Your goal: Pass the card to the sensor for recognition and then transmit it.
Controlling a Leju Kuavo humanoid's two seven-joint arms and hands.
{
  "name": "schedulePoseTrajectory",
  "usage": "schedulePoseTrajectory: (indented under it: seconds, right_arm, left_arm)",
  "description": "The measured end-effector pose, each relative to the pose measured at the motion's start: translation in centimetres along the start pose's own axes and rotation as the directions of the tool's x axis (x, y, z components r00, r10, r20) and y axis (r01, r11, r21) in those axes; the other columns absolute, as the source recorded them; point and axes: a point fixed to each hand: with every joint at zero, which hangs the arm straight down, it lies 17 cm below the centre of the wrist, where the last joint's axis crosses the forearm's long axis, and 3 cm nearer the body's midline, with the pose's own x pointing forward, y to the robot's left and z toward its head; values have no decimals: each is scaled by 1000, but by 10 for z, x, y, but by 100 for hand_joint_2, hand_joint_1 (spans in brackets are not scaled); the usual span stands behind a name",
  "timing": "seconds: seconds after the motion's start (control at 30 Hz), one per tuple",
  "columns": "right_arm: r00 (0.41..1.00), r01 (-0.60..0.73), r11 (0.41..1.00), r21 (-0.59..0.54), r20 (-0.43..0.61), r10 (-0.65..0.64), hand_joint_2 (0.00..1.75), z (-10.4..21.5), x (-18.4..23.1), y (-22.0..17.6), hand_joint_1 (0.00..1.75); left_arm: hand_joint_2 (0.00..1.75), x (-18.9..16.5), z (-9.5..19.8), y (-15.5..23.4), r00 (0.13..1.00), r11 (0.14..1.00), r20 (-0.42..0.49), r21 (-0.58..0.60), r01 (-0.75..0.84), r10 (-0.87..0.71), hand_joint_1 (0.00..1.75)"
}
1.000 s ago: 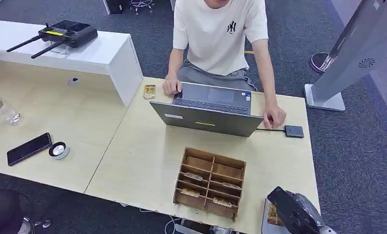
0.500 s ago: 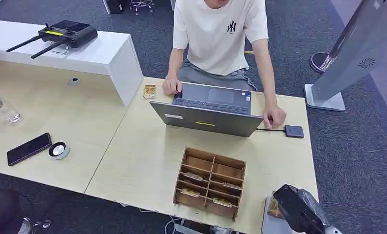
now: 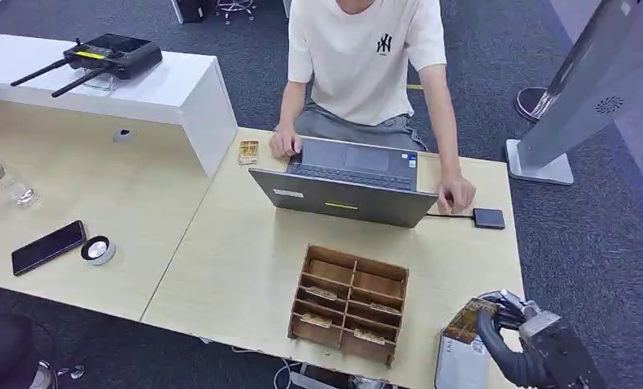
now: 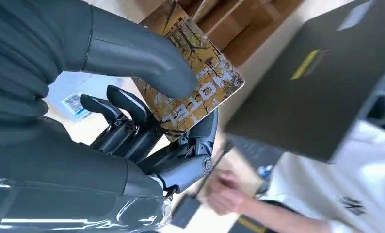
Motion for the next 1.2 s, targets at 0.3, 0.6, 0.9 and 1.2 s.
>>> schedulePoseTrajectory:
  seconds: [0.3,0.6,0.9,1.2]
  right_arm:
    - [971,105,987,123,200,-128,175,11,62,20,175]
    - [931,54,977,208,343,-125,175,-3,117,42,175]
    - [889,17,964,264,437,-135,175,-40,184,82,175]
    - [898,4,975,223,428,-102,175,-100,230,98,175]
  left_arm:
    - [175,1,1,-3,999,999,17,-14,-33,34,0]
    - [175,3,2,-5,999,999,21,-28,-46,46,0]
    - [175,9,1,-5,999,999,34,-40,0,1,0]
    - [175,16,-1,-3,997,997,43,-51,59,-57,0]
